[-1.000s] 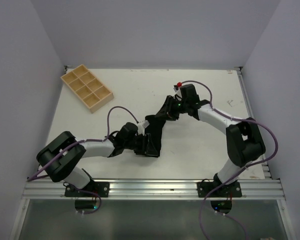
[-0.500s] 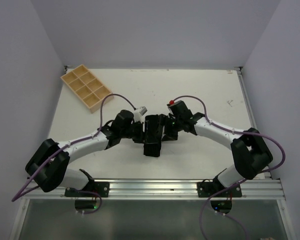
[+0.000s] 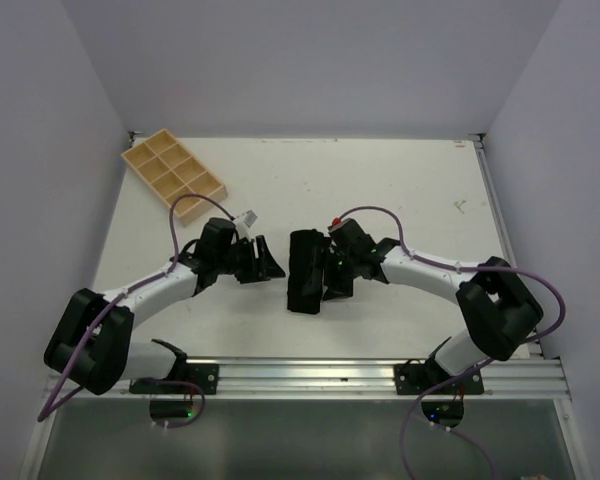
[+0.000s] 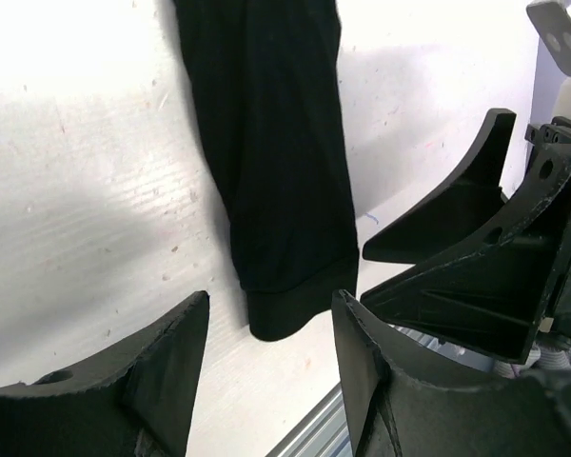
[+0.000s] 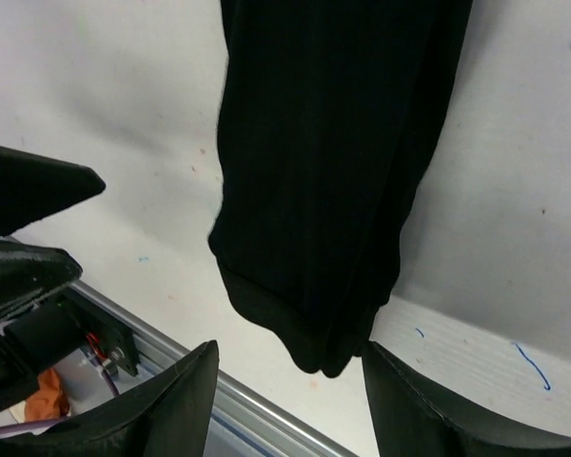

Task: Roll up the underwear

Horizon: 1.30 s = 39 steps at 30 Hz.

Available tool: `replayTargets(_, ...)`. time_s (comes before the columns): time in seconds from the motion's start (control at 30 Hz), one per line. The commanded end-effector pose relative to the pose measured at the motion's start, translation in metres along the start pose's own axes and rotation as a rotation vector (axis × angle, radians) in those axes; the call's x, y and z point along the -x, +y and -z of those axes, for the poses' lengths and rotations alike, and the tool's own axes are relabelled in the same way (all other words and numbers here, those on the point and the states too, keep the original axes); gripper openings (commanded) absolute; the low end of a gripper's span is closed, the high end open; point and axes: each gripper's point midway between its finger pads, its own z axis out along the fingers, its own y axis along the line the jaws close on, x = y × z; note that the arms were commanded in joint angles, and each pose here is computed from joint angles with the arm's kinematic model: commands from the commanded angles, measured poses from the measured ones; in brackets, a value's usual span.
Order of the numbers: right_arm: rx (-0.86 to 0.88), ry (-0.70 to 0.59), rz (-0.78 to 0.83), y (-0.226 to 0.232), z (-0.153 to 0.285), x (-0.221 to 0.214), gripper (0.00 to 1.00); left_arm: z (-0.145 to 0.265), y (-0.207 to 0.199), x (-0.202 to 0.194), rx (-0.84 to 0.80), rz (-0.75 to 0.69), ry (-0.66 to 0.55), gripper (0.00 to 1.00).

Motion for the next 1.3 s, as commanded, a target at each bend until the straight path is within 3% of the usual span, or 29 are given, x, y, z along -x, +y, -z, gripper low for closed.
replayTargets(0.0,-0.03,0.0,-0.015,-0.01,-0.01,-0.008,0.65,-0.001,0.008,-0.016,-0.031,0.042,0.051,0.58)
replayTargets(0.23,-0.036,0.021,-0.02,-0.017,-0.023,-0.017,0.61,-0.006,0.011,-0.031,-0.076,0.074,0.092,0.58)
replayTargets(0.33,-0.014,0.028,-0.024,-0.016,-0.029,-0.019,0.54,-0.009,0.011,-0.038,-0.099,0.094,0.116,0.58)
replayTargets(0.57,0.036,0.033,-0.032,-0.018,-0.035,-0.026,0.2,-0.011,0.009,-0.059,-0.197,0.156,0.162,0.61)
replayTargets(0.73,0.072,0.052,-0.032,-0.013,-0.035,-0.03,0.02,-0.012,0.014,-0.068,-0.203,0.165,0.174,0.68)
replayTargets(0.97,0.128,0.073,-0.014,0.0,-0.029,-0.031,0.0,-0.02,0.024,-0.077,-0.203,0.168,0.204,0.71)
replayTargets(1.27,0.215,0.092,-0.026,0.015,-0.019,-0.031,0.0,-0.023,0.024,-0.085,-0.263,0.168,0.208,0.68)
